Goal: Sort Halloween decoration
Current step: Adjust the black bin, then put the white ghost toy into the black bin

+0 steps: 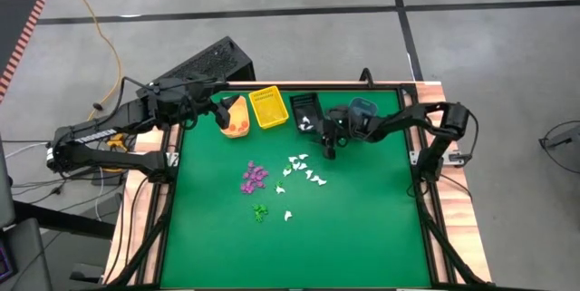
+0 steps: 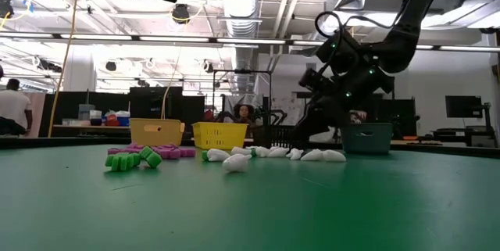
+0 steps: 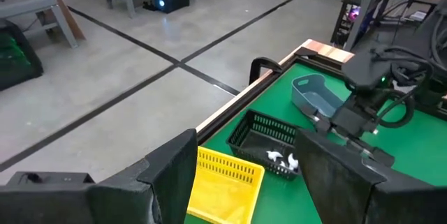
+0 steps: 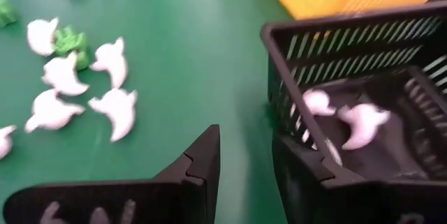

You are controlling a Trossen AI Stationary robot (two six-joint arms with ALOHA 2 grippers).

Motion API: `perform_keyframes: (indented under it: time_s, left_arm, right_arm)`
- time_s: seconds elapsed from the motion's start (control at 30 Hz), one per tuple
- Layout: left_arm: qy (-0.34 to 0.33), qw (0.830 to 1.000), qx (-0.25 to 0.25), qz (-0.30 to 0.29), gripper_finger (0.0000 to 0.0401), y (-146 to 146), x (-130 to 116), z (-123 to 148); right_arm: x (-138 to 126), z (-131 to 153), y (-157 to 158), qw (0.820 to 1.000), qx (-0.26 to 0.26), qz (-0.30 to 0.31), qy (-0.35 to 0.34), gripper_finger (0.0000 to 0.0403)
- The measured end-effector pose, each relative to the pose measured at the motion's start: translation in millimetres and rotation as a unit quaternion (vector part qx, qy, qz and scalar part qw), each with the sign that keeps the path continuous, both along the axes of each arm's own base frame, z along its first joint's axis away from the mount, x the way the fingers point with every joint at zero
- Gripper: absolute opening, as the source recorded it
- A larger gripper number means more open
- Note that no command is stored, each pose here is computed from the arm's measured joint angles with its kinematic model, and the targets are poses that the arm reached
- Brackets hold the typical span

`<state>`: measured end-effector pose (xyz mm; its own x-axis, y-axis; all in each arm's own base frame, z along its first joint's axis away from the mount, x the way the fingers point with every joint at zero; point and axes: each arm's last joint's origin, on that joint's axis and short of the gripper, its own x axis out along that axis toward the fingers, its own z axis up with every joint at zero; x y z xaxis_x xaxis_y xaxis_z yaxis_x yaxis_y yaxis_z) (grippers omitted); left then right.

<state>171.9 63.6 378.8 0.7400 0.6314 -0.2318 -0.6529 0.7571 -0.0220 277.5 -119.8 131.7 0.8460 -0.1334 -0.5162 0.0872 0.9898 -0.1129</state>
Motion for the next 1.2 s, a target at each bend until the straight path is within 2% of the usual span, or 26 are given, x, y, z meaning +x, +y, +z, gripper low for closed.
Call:
perform_keyframes:
  time_s: [0.37,0.57,0.73,0.9,1.2]
  left_arm:
    - [0.003,1.0,0.003,0.001,0.0232,0.1,-0.1,-0.1]
    - [0.011,1.0,0.0,-0.001,0.0232,-0.2,-0.4,-1.7]
    - [0.014,1.0,-0.002,-0.002,0.0232,-0.3,-0.7,-2.3]
    - [0.014,1.0,-0.002,-0.002,0.0231,-0.3,-0.7,-2.3]
    - [0.015,1.0,-0.002,-0.002,0.0232,-0.3,-0.6,-2.4]
  right_arm:
    - [-3.7,3.0,-12.1,0.999,-0.024,-0.034,-0.009,0.0124]
    - [1.9,22.1,3.2,0.998,0.032,0.006,-0.061,0.0124]
    - [9.5,32.5,28.6,0.995,0.036,0.045,-0.079,0.0124]
    - [19.2,14.4,45.3,0.994,0.036,0.08,-0.057,0.0124]
    - [26.0,-9.9,38.7,0.995,0.04,0.078,-0.057,0.0124]
